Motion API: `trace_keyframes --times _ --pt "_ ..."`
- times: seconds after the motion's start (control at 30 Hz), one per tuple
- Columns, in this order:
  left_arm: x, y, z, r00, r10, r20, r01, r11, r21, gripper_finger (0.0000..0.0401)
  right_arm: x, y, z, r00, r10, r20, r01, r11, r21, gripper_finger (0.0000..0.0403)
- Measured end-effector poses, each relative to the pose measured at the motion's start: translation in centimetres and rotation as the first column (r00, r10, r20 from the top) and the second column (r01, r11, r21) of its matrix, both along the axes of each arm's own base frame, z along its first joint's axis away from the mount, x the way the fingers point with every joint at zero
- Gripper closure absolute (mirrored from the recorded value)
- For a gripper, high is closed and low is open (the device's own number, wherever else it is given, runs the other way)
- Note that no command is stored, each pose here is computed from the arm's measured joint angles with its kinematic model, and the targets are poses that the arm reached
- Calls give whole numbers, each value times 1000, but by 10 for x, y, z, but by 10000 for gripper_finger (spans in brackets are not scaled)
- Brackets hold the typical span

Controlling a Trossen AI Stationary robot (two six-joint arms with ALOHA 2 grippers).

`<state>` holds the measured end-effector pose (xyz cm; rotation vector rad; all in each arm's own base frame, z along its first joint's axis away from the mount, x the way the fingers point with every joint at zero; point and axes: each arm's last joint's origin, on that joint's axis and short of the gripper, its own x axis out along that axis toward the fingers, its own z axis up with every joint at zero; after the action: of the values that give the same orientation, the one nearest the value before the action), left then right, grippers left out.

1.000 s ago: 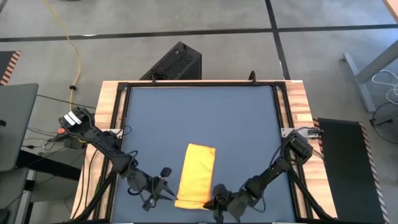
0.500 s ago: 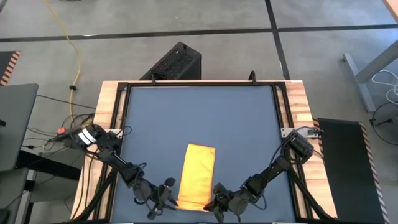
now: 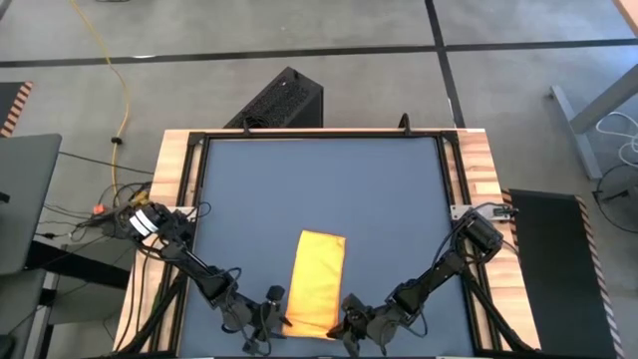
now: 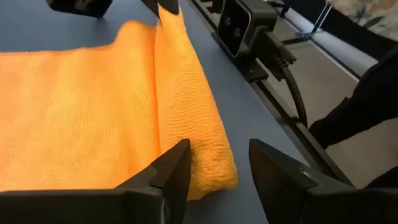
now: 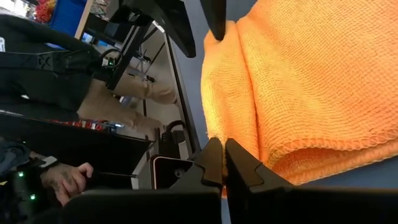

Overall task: Roll towel
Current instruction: Roll the yellow towel

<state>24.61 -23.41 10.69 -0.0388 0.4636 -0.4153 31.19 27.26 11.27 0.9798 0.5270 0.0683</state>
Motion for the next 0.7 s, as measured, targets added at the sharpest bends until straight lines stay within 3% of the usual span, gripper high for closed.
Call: trace_keyframes --times 0.27,0.7 --pt "-1 1 1 994 104 42 -106 994 41 233 0 0 0 1000 2 1 -2 1000 -5 383" --pt "-2 -1 0 997 78 3 -78 997 -7 266 0 0 -1 1000 5 3 -5 1000 -15 383"
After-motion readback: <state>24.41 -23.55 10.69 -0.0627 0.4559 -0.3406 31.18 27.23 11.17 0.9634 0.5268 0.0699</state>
